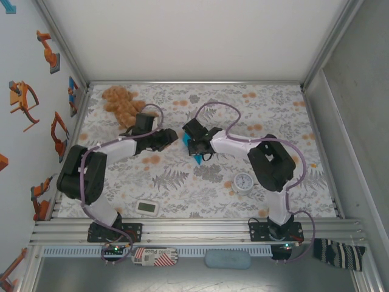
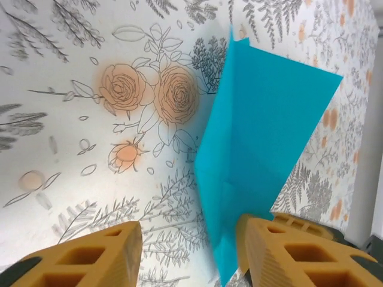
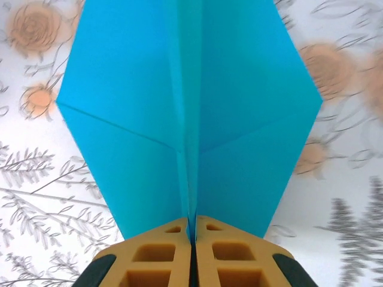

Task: Fold a paper plane with a square sheet of paper (pick it up from the middle)
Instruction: Move the paper plane to the center of the table.

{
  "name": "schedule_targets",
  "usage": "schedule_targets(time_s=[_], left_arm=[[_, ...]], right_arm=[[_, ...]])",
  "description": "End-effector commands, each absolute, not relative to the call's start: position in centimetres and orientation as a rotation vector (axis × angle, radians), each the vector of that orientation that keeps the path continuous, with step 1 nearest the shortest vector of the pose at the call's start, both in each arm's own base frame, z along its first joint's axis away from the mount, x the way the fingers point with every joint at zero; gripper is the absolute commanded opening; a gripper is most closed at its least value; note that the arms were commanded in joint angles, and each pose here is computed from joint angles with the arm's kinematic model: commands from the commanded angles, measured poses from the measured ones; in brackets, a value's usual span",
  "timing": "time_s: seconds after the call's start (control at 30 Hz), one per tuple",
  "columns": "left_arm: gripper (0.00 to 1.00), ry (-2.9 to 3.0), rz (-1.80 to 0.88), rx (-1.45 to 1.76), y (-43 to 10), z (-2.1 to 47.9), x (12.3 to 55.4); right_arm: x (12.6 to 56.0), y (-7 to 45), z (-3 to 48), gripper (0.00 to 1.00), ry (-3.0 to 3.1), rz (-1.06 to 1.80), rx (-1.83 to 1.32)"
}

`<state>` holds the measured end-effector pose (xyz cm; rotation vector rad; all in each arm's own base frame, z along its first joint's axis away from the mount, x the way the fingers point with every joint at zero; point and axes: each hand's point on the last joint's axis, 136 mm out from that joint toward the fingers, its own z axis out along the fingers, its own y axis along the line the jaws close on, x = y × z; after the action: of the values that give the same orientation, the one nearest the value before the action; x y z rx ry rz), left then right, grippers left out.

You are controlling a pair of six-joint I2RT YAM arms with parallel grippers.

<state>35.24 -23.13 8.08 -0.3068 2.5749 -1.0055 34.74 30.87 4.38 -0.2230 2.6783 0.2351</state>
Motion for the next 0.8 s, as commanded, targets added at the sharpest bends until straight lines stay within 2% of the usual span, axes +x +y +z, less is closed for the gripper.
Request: schedule_targets(time_s=[0.0, 0.1, 0.3, 0.77], left_arm=[[0.58, 2.600, -0.842, -0.334, -20.4, 7.8, 34.0], [0.67, 2.600, -0.748, -0.343, -18.9, 7.9, 33.3], [0.78, 2.604, -0.663, -0.356, -17.3, 7.5, 32.6], [0.84, 2.620, -0.661, -0.357, -17.4, 7.0, 32.5]], right_arm=[[36.2, 27.7, 6.1, 0.09, 2.654, 0.146, -0.221], [37.0, 26.6, 5.6, 0.10, 2.696, 0.170, -0.224], [38.6, 25.5, 4.6, 0.10, 2.744, 0.189, -0.235], [39.6, 25.0, 2.7, 0.17, 2.789, 0.210, -0.205]])
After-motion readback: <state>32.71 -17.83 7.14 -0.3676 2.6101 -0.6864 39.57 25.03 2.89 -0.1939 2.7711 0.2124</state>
